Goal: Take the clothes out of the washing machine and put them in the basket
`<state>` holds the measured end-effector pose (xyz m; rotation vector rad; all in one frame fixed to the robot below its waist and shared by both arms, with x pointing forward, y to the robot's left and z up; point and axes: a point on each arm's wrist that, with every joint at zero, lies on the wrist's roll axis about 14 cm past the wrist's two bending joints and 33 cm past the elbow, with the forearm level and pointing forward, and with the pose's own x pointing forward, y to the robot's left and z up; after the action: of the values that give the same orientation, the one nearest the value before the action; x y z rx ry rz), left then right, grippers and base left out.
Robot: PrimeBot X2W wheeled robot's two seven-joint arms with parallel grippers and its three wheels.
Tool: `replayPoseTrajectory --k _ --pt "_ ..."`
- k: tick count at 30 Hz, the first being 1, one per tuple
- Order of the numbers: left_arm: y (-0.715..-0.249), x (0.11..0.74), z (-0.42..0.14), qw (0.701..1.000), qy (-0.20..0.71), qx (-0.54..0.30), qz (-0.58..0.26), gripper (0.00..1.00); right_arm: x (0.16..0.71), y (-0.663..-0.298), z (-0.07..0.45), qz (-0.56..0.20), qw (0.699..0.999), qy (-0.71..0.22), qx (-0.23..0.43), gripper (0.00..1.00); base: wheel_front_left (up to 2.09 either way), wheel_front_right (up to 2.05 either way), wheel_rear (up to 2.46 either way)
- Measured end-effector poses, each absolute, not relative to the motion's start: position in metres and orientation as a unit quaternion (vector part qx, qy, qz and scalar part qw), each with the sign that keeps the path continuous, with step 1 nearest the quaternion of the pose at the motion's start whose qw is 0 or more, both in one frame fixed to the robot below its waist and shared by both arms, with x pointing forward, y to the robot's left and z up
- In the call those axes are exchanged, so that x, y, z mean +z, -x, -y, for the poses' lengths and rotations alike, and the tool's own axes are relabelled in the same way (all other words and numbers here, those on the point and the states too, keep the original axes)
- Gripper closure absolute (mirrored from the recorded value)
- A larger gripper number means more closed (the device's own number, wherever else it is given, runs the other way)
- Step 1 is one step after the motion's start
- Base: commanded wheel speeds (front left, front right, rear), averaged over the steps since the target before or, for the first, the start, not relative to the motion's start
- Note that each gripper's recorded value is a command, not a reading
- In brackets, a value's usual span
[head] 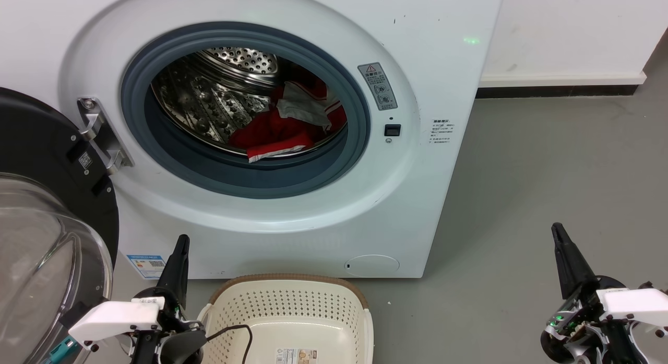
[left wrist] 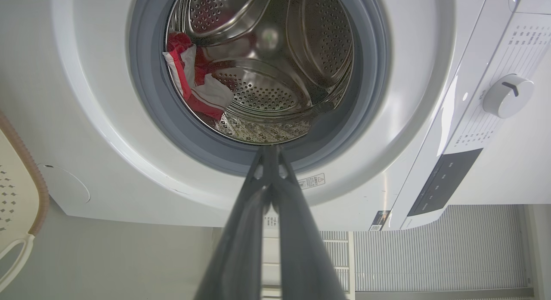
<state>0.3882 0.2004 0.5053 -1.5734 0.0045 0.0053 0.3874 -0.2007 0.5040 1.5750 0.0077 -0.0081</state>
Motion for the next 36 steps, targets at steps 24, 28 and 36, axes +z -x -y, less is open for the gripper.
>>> replayPoseTrajectory --k 24,28,36 --pt "-0.387 0.501 -0.200 0.706 0.708 0.007 -0.007 1.00 0.500 -0.386 0.201 -0.008 0.705 -0.709 -0.008 1.00 0.00 0.00 0.00" --pt "-0.376 0.480 -0.199 0.703 0.710 0.030 -0.028 0.00 0.479 -0.376 0.201 -0.027 0.702 -0.710 -0.033 0.00 0.00 0.00 0.00" --pt "-0.378 0.491 -0.210 0.745 0.666 0.039 -0.003 0.00 0.485 -0.376 0.206 -0.013 0.750 -0.660 -0.039 0.00 0.00 0.00 0.00"
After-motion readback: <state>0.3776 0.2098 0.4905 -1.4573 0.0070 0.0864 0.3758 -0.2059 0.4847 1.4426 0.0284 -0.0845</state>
